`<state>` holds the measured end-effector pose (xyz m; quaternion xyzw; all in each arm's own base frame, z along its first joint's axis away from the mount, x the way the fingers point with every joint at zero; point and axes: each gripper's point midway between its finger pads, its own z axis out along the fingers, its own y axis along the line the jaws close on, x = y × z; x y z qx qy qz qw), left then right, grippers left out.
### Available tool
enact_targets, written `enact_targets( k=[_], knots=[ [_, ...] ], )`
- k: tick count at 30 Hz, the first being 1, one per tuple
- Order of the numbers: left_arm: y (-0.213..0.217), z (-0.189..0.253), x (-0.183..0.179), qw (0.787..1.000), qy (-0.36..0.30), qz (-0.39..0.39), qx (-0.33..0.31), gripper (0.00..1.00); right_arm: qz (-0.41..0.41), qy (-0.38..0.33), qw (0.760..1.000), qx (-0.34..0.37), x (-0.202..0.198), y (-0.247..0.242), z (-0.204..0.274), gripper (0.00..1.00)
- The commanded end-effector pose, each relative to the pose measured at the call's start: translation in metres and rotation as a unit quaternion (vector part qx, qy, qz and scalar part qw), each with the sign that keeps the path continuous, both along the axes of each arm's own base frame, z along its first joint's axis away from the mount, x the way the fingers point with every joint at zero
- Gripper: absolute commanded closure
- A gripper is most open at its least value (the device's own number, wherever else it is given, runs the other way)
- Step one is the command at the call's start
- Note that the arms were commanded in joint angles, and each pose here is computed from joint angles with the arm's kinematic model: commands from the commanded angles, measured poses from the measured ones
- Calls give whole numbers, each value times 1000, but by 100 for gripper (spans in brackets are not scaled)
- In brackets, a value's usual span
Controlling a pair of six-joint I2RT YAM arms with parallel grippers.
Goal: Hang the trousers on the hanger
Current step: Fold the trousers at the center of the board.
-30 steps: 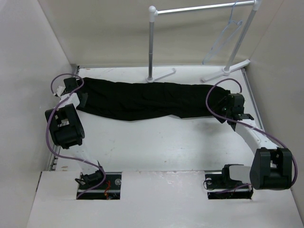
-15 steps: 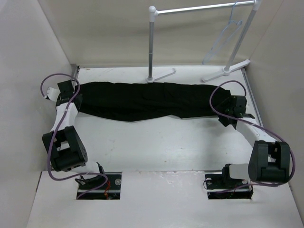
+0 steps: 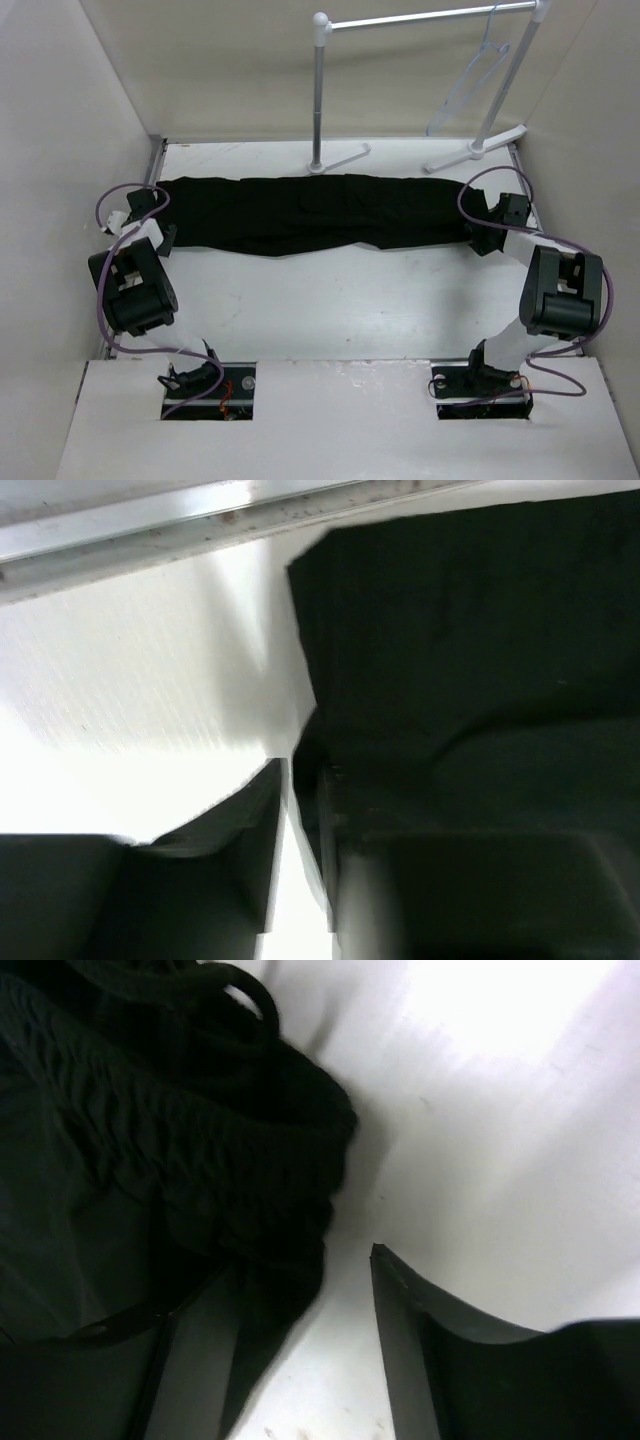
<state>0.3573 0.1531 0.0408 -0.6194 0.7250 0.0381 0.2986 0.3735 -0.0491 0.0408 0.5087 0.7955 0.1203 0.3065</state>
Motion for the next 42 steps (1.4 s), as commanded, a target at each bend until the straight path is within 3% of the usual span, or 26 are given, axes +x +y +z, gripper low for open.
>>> enact_targets(
  k=[1,3,6,11,21,23,25,28,30,37,42],
  knots=[
    [8,12,15,1000,-20,-1,9,70,1,-43,999,1,30,-3,15,48],
    [4,7,15,1000,-16,-6,6,58,-3,-35,999,4,32,-4,10,67],
    [1,4,5,1000,-5,-5,1,45,-14,-37,999,3,30,-6,15,83],
    [2,8,-8,1000,-22,1,8,32,-35,-46,998,-11,24,-20,28,86],
    [-6,-10,35,998,-49,-27,-22,35,-24,-49,998,-8,25,-16,29,87],
    [-6,-13,44,998,-55,-31,-26,37,-27,-50,998,-9,22,-17,28,87],
    [-7,-21,53,997,-56,-39,-36,47,-32,-53,998,-10,19,-21,29,87],
    [-2,-23,60,997,-62,-36,-34,85,-36,-51,998,-12,15,-23,30,89],
    [6,-14,58,997,-63,-26,-23,99,-44,-49,998,-15,10,-25,31,91],
    [40,48,-11,997,-20,28,70,100,-113,-26,992,-47,-45,-52,39,97],
    [42,60,-51,993,28,36,110,100,-151,-19,988,-32,-89,-54,30,97]
  ],
)
